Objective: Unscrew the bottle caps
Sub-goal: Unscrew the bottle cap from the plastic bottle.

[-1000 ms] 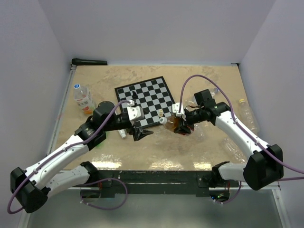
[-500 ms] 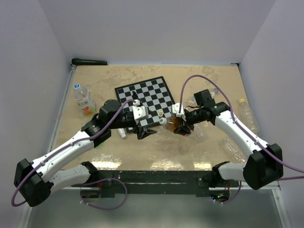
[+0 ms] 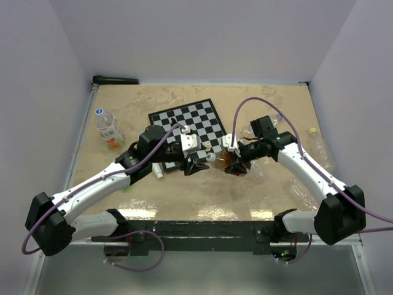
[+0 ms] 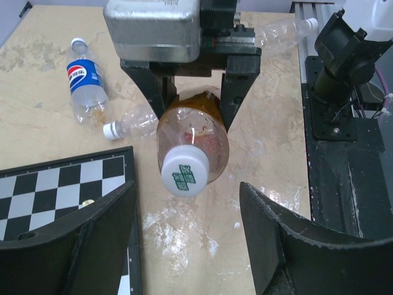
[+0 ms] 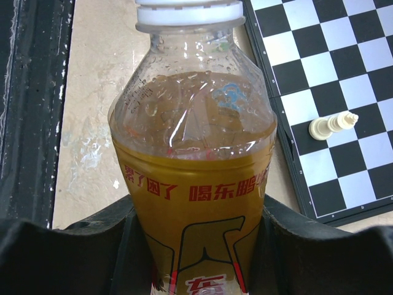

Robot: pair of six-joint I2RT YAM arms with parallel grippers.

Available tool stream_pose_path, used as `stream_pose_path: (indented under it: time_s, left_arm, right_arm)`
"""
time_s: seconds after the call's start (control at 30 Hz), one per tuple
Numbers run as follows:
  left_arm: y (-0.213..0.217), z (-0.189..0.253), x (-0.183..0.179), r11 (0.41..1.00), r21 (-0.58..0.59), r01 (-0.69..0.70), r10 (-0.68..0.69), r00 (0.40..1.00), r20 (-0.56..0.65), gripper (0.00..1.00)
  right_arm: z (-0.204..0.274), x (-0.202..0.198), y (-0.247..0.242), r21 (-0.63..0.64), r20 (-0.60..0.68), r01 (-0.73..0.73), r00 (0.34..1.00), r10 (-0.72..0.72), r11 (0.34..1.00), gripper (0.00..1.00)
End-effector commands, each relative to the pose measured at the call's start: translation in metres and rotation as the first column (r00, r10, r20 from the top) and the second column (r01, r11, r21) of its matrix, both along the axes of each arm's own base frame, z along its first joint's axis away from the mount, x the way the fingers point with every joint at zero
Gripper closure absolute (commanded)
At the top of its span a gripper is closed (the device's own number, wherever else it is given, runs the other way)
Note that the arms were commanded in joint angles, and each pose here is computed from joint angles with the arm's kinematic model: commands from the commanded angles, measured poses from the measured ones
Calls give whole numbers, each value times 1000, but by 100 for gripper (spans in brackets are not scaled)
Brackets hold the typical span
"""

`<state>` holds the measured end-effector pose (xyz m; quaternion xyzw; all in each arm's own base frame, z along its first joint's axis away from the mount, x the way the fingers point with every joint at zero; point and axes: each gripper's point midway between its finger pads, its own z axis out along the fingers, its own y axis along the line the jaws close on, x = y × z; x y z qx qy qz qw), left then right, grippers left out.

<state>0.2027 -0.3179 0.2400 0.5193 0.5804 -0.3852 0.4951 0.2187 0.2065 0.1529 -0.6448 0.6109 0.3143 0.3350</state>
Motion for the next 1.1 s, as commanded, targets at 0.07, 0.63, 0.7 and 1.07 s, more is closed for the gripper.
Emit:
stream_pose_path:
  time_s: [0.07, 0.63, 0.7, 1.07]
  left_arm:
    - [-20, 37, 5, 994, -99, 50, -45, 997, 57, 35]
    - [-24, 39, 11, 990, -109, -88, 63, 975, -211, 100]
    - [-14, 45, 26, 952, -117, -281, 221, 903, -368, 100]
    - [12, 30, 44, 739, 78, -669, 439, 391, -809, 100]
  right_arm:
    - [11, 0, 5, 36, 11, -27, 1000, 27, 999, 93]
    - [12, 1, 4, 33, 13, -16, 1000, 16, 999, 93]
    - [12, 2, 4, 34, 19, -11, 1000, 10, 999, 93]
    - [11, 3, 3, 32, 15, -6, 1000, 5, 999, 94]
